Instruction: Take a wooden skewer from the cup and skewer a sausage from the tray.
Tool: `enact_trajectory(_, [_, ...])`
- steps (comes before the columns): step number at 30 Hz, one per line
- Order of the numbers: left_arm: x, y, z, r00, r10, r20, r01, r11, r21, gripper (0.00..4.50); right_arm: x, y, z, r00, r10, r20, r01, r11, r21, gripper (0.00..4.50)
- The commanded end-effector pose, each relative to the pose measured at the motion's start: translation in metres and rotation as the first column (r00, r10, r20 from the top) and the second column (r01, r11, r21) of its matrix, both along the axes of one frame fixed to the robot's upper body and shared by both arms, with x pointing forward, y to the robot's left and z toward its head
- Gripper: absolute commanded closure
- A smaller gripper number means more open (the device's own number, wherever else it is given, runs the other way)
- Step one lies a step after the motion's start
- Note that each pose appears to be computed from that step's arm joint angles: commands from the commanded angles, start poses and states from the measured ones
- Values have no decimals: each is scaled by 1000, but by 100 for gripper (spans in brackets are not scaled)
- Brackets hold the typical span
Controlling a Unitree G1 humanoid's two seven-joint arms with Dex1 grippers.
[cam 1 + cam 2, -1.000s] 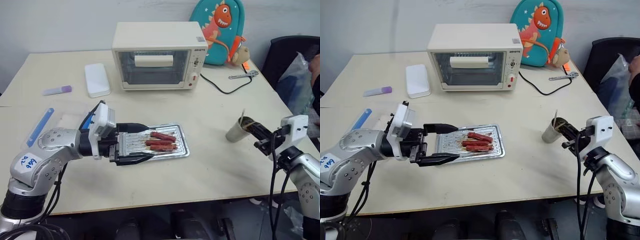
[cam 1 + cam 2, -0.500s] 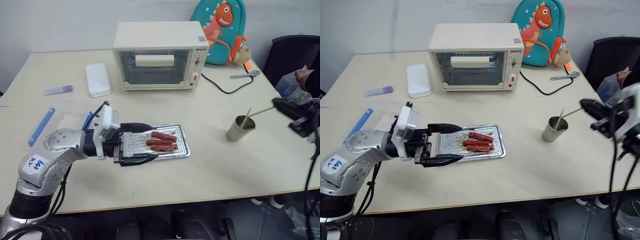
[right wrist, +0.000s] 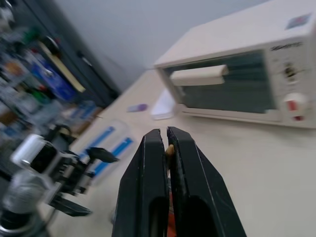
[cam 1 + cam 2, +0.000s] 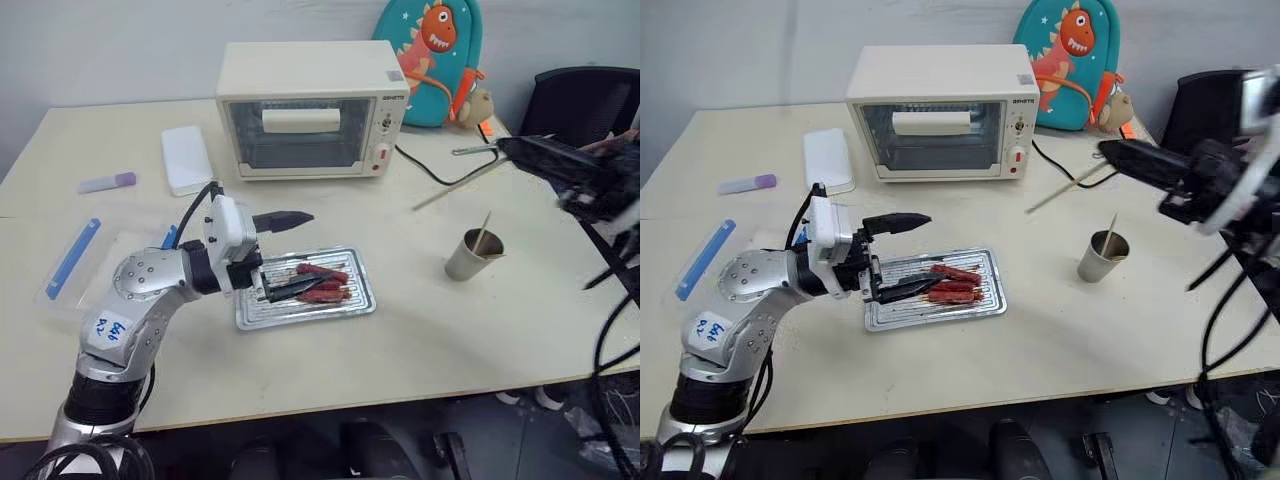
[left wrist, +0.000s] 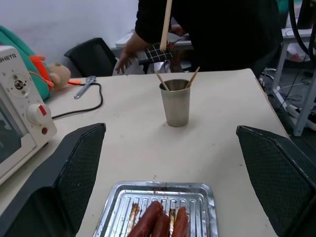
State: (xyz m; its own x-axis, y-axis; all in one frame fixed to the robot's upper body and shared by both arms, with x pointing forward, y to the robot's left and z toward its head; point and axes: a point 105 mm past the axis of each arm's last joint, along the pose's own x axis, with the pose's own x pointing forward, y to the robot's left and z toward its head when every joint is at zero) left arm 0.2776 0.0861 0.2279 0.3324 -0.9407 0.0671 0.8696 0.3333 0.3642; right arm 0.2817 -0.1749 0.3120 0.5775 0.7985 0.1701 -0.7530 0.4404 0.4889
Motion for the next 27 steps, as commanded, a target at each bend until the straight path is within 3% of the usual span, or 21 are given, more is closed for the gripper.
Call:
enact_trajectory(1, [1, -5, 10, 999, 7, 43, -6, 999, -40, 0, 1, 26, 1, 997, 73, -14, -71, 988, 137, 448])
enact_trajectory(5, [4, -11, 17, 999, 7, 45, -4, 997, -78, 0, 8, 44, -10, 994, 95, -61, -77, 965, 249, 448])
enact_trajectory(12, [12, -24, 22, 999, 8, 51, -1, 990, -142, 0, 0, 52, -17, 991, 117, -59, -96, 955, 279, 448])
enact_trajectory(15, [10, -28, 28, 999, -13, 53, 22, 983, -181, 52, -2, 52, -16, 992, 114, -53, -94, 953, 288, 450])
enact_trajectory(23, [10, -33, 29, 998, -42, 49, 50, 983, -174, 257, -3, 55, -19, 993, 98, -61, -75, 950, 305, 450])
enact_trajectory(27, [10, -36, 27, 998, -50, 44, 57, 985, -162, 269, -5, 58, -17, 994, 99, -51, -79, 949, 306, 450])
